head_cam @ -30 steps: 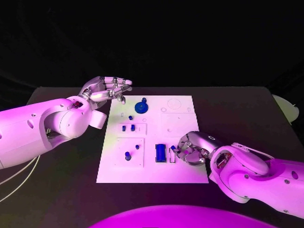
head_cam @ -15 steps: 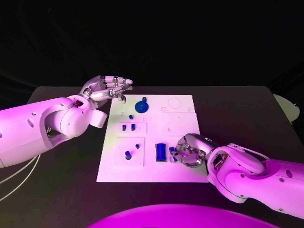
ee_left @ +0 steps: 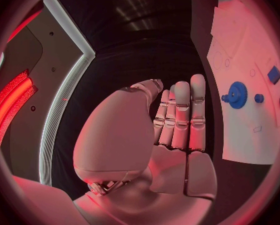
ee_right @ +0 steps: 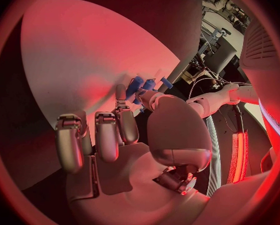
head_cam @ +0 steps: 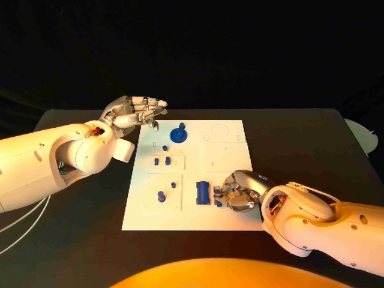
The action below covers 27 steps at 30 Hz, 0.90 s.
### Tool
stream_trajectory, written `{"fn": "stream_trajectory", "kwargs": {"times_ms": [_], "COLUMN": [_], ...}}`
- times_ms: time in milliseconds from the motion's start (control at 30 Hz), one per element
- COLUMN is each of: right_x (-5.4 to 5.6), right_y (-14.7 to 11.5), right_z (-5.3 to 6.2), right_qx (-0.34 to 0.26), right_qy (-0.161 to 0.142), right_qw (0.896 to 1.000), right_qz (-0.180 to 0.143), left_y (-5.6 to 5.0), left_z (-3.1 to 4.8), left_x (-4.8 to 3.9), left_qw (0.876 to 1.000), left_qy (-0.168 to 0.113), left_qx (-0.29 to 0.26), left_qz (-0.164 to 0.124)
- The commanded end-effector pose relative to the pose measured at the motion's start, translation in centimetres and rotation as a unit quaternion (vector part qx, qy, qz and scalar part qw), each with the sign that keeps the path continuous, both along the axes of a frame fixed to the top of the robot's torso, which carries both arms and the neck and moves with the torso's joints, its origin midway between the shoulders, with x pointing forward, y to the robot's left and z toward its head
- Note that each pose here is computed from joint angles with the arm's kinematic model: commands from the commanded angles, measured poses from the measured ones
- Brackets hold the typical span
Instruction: Assemble the parts on the task board
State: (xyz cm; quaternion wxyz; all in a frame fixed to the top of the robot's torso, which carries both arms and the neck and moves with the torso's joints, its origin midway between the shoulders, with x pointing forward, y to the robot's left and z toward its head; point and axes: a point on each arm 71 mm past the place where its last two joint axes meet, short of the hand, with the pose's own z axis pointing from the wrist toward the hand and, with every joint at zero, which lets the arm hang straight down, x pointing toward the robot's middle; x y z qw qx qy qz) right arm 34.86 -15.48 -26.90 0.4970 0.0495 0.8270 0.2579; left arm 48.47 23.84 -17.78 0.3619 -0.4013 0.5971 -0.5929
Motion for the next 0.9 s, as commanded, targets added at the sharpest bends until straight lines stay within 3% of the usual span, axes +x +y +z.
{"fn": "stream_trajectory", "kwargs": {"times_ms": [33,900], "right_x": [-0.21,-0.11], "right_y": [0.09,-0.42], "right_z": [-0.28,0.58], "right_qx": [-0.011,0.020], "right_qy": [0.008,-0.038], "right_qw": [1.000,0.999], "right_qz": [0.008,0.000], "left_y": [-0.24,-0.20], "left_z": [0.08,0.04], "left_x": [-0.08,-0.02], "left_qw": [1.000,1.000], "left_qy": [0.000,0.001], "left_qx": [-0.005,-0.005], "left_qz": [-0.009,-0.007]}}
